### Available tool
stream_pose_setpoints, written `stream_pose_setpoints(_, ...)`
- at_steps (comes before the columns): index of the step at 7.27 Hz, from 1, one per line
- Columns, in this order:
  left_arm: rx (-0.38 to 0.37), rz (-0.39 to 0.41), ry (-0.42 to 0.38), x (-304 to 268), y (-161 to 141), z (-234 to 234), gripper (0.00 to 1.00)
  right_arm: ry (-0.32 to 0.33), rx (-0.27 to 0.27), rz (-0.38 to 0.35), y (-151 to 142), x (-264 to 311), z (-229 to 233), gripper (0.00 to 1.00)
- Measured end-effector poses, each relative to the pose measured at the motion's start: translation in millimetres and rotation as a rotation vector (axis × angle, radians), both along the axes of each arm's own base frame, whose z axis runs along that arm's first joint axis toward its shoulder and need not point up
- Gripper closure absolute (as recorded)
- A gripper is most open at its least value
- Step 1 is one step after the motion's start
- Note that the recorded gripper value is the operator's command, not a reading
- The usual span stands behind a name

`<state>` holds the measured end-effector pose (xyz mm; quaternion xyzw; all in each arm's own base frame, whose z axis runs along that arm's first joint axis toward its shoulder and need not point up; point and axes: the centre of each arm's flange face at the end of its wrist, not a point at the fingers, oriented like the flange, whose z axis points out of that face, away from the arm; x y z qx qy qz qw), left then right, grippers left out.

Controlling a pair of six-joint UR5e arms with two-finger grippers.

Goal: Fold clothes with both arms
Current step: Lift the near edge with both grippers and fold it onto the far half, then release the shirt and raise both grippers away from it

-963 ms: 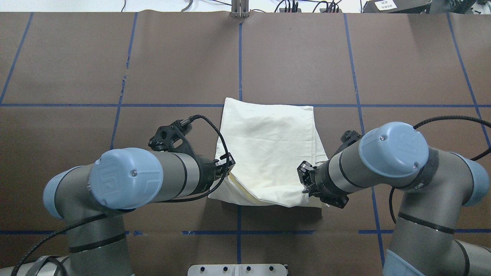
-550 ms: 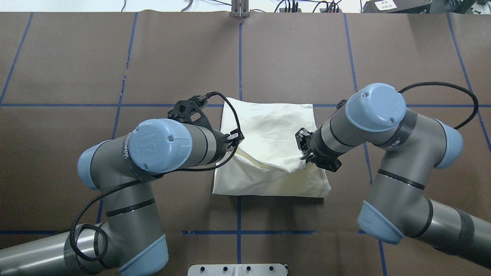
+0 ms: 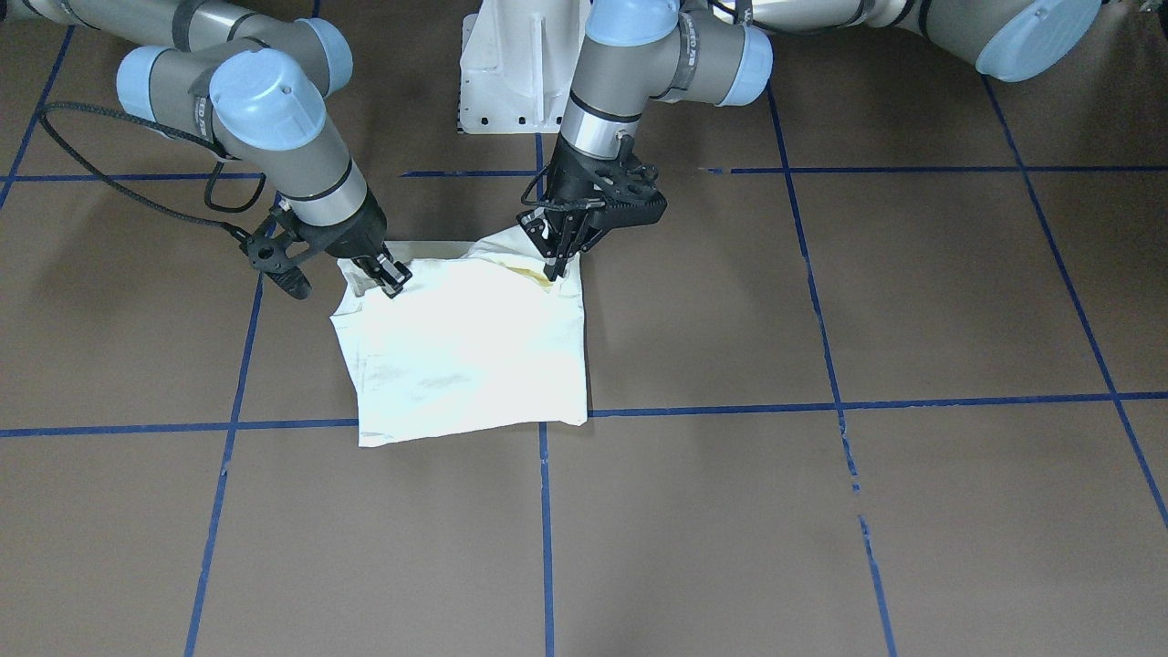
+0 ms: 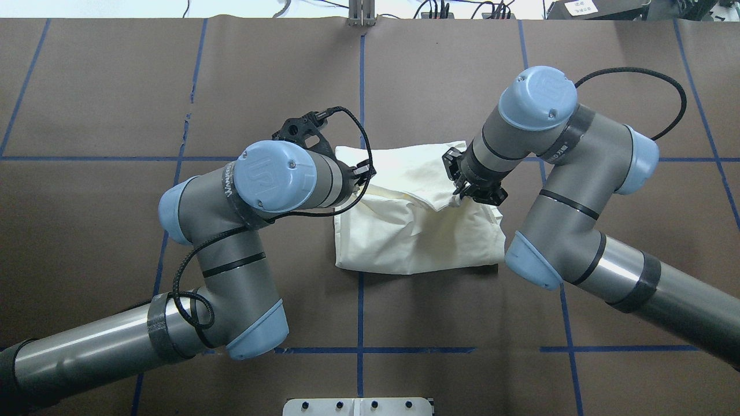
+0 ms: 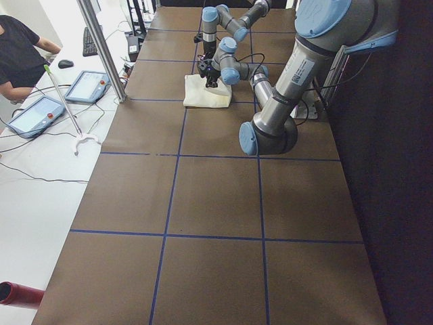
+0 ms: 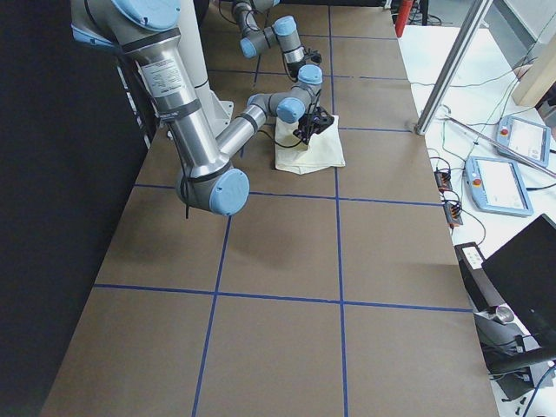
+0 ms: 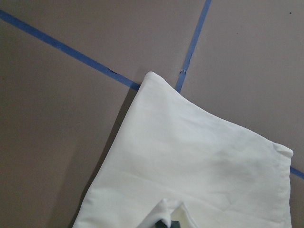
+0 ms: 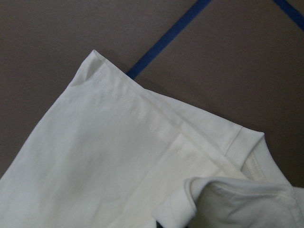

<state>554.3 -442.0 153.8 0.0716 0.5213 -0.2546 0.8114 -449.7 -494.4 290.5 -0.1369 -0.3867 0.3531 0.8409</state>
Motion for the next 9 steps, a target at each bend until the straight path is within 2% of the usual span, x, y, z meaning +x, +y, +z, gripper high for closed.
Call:
stream_pose_setpoints(4, 0.020, -0.028, -0.034, 3.1, -39.5, 24.0, 1.00, 0.040, 0.008, 0.002, -57.8, -7.4, 1.0, 1.00)
stream_pose_setpoints(5, 0.025, -0.030, -0.043, 3.6, -44.5, 28.4, 0.97, 0.052, 0.017, -0.010, -67.0, -10.8, 3.1, 0.01)
stream_pose_setpoints(6, 0.031, -0.031, -0.053, 7.0, -51.7, 37.8, 0.54, 0.068, 0.041, -0.035, -77.2, -14.9, 5.4, 0.00)
stream_pose_setpoints(7, 0.052, -0.037, -0.058, 9.0, -67.4, 51.3, 0.47, 0.085, 0.092, -0.077, -93.9, -13.5, 6.1, 0.00)
stream_pose_setpoints(8, 0.081, -0.050, -0.057, 2.4, -88.5, 60.8, 0.48, 0.086, 0.148, -0.120, -117.1, 3.0, 2.5, 0.00)
stream_pose_setpoints(9, 0.108, -0.062, -0.038, -12.1, -99.5, 55.5, 0.52, 0.054, 0.173, -0.151, -136.0, 25.0, -6.9, 0.00)
